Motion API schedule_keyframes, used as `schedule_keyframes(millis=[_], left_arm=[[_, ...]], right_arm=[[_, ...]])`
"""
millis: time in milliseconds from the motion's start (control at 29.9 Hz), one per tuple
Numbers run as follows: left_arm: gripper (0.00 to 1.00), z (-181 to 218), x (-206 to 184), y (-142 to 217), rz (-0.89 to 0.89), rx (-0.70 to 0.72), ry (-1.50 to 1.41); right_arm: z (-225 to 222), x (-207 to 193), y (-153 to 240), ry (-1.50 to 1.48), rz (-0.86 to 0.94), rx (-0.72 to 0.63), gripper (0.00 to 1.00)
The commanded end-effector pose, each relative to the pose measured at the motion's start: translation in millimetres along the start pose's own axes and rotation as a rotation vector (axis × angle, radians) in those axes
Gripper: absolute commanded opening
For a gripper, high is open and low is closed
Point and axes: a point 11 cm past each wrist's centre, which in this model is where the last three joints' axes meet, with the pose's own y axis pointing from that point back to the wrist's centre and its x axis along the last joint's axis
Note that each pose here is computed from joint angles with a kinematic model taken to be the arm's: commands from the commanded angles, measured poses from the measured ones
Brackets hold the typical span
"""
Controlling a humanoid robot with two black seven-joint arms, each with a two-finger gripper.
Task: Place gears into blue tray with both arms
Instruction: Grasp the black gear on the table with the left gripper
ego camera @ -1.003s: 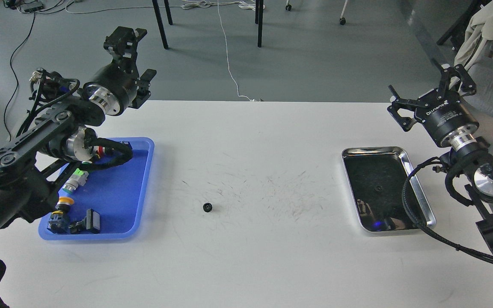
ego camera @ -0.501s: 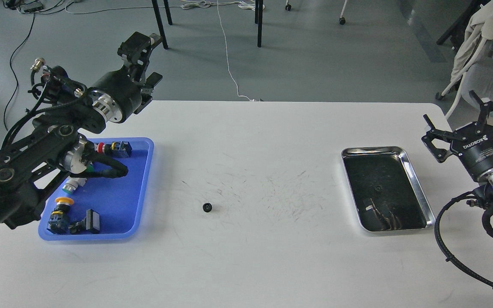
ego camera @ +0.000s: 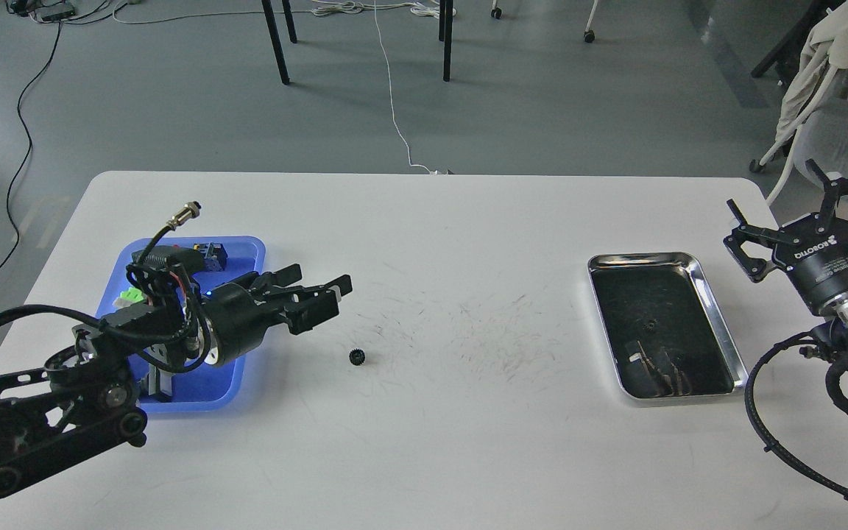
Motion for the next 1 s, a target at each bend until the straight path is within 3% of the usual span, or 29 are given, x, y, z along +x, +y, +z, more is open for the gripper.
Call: schedule_keyframes(millis=[0,201,668,769,969], left_arm=[[0.98,14,-21,-16,-0.022,-0.042,-0.161],[0.98,8,-44,-28,-0.059,-0.025,-0.277],[0.93,3,-83,-34,-0.105,0.011,-0.227],[0.88,4,-85,-36,-0.101,0.01,-0.223],[0.64,2,-86,-35,-0.105,0.016,-0.223]], right_arm=[[1,0,0,-0.001,-0.001,-0.002,0.96],[4,0,-1,-0.005,-0.001,-0.006,0.96],[3,-1,-2,-0.001,-0.003,-0.004,0.96],[2,-1,-2,-0.001,-0.003,-0.003,0.96],[2,-1,-2,-0.001,-0.001,-0.003,0.96]])
